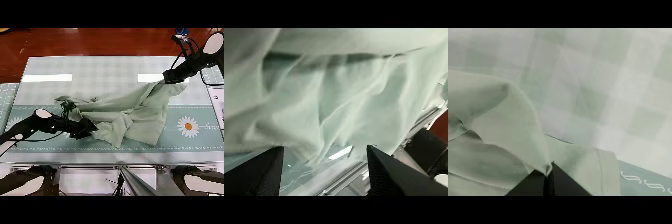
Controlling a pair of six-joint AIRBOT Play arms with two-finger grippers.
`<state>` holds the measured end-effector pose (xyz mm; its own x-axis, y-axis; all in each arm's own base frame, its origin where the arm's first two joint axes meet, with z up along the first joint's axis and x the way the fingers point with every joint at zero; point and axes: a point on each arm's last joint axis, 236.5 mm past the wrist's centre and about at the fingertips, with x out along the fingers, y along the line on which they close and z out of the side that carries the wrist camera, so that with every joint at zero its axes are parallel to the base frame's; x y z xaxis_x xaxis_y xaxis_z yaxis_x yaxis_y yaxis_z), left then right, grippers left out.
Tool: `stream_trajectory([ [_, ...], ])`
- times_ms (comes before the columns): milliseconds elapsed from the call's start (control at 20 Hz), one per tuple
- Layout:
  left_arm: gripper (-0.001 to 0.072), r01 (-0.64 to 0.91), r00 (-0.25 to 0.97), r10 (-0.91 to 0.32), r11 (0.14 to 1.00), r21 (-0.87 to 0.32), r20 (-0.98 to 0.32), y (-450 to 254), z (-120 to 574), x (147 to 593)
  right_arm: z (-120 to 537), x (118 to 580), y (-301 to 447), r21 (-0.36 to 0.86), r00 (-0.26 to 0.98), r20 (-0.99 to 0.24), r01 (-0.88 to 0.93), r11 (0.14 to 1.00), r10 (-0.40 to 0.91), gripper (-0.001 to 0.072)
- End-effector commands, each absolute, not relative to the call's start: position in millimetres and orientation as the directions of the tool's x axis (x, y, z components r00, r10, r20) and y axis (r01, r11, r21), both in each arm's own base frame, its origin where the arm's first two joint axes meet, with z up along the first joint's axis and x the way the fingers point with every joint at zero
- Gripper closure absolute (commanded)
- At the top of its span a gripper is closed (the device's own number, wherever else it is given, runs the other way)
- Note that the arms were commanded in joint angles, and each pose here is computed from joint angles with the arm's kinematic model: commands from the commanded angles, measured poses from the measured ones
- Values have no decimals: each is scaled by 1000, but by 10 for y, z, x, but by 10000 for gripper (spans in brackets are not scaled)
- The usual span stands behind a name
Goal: Fold the shirts.
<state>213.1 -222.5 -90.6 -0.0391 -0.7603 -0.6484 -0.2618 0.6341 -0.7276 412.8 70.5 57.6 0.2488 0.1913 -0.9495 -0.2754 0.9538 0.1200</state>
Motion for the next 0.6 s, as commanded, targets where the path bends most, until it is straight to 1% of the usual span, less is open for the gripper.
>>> stream_trajectory([
  [0, 129, -297, -28, -760, 626, -721, -649, -2304, -1043, 2284, 577, 4132, 709, 120, 250, -949, -276, 954, 192, 685],
  [50, 129, -328, -42, -757, 626, -707, -652, -2305, -1106, 2286, 577, 4132, 709, 120, 250, -949, -275, 954, 192, 685],
  [100, 161, -345, -60, -759, 626, -700, -649, -2315, -1149, 2278, 576, 4129, 709, 121, 249, -949, -275, 954, 192, 686],
  [150, 343, -351, -78, -762, 624, -698, -642, -2331, -1165, 2270, 575, 4125, 707, 121, 247, -950, -275, 954, 192, 685],
  [200, 504, -334, -99, -773, 619, -711, -626, -2362, -1131, 2258, 574, 4121, 707, 121, 246, -950, -275, 954, 192, 685],
  [250, 616, -286, -116, -788, 609, -740, -604, -2398, -1044, 2262, 572, 4114, 708, 122, 243, -951, -276, 953, 192, 685],
  [300, 676, -227, -136, -809, 587, -777, -571, -2446, -889, 2275, 573, 4113, 706, 121, 242, -951, -276, 954, 191, 685],
  [400, 678, -106, -157, -850, 521, -847, -503, -2526, -453, 2347, 572, 4108, 703, 121, 241, -952, -276, 954, 190, 685],
  [450, 677, -37, -132, -865, 492, -870, -483, -2546, -184, 2439, 574, 4105, 702, 120, 240, -952, -276, 954, 190, 685],
  [550, 678, 188, -15, -893, 440, -878, -450, -2536, 587, 2693, 654, 4088, 703, 117, 257, -947, -278, 953, 192, 686],
])
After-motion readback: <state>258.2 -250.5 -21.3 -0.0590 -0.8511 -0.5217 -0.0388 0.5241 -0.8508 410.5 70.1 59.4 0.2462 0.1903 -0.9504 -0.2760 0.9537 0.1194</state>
